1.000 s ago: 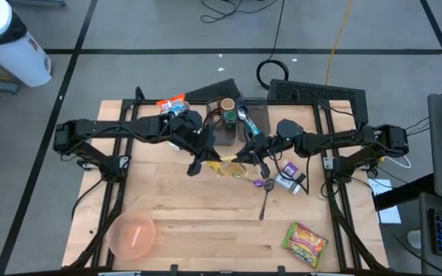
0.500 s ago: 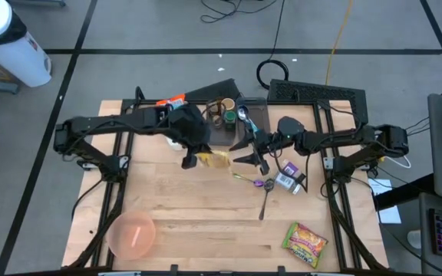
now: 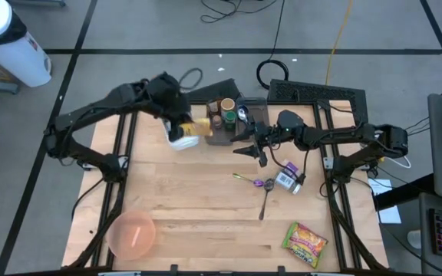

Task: Pick & Place Food Item
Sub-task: Put the yellow noodle pack into the white bin

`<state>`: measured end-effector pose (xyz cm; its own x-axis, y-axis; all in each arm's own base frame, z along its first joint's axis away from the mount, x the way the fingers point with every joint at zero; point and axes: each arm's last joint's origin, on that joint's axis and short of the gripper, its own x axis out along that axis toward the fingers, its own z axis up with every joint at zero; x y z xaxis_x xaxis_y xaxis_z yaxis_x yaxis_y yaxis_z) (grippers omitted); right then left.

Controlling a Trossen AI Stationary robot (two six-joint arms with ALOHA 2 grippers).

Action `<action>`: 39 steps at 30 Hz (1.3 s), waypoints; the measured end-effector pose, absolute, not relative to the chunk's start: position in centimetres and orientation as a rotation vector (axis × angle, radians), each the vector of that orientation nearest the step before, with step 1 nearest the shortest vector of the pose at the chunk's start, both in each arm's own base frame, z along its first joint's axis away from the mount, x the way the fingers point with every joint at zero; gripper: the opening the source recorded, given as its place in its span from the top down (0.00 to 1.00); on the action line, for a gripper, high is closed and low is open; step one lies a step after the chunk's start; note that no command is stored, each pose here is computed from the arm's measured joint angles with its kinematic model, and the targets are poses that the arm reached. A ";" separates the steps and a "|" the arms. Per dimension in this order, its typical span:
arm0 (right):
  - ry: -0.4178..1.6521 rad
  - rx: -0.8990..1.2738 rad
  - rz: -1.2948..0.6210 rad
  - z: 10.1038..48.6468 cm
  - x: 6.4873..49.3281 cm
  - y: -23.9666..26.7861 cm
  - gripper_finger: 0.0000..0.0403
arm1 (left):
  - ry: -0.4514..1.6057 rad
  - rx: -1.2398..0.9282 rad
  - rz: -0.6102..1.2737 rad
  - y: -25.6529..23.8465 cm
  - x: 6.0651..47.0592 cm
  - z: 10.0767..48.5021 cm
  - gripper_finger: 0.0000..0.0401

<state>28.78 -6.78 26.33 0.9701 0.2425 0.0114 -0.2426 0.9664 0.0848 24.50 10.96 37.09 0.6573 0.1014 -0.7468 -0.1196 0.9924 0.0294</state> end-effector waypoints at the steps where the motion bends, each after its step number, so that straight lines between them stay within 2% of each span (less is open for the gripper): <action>1: 0.006 0.087 0.244 26.3 28.8 -6.8 0.52 | 0.840 -0.030 0.147 11.5 24.1 37.2 1.00; 6: 0.038 0.089 0.241 25.9 28.8 -6.8 0.52 | 0.863 -0.099 0.258 13.9 22.0 37.2 1.00; 13: 0.065 0.064 0.239 25.6 28.7 -6.8 0.52 | 0.959 -0.226 0.346 16.1 20.5 33.4 1.00; 26: 0.061 0.013 0.209 25.5 28.7 -6.9 0.54 | 0.997 -0.305 0.428 18.3 18.8 28.2 1.00; 39: 0.060 -0.013 0.158 25.5 28.8 -7.1 0.55 | 0.969 -0.269 0.459 19.1 18.4 26.5 1.00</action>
<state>28.77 -7.06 25.50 0.9857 0.1573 -0.0604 -0.1581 0.9874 -0.0083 18.38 19.10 26.49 0.4812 0.2533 -0.8392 -0.4883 0.8725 -0.0166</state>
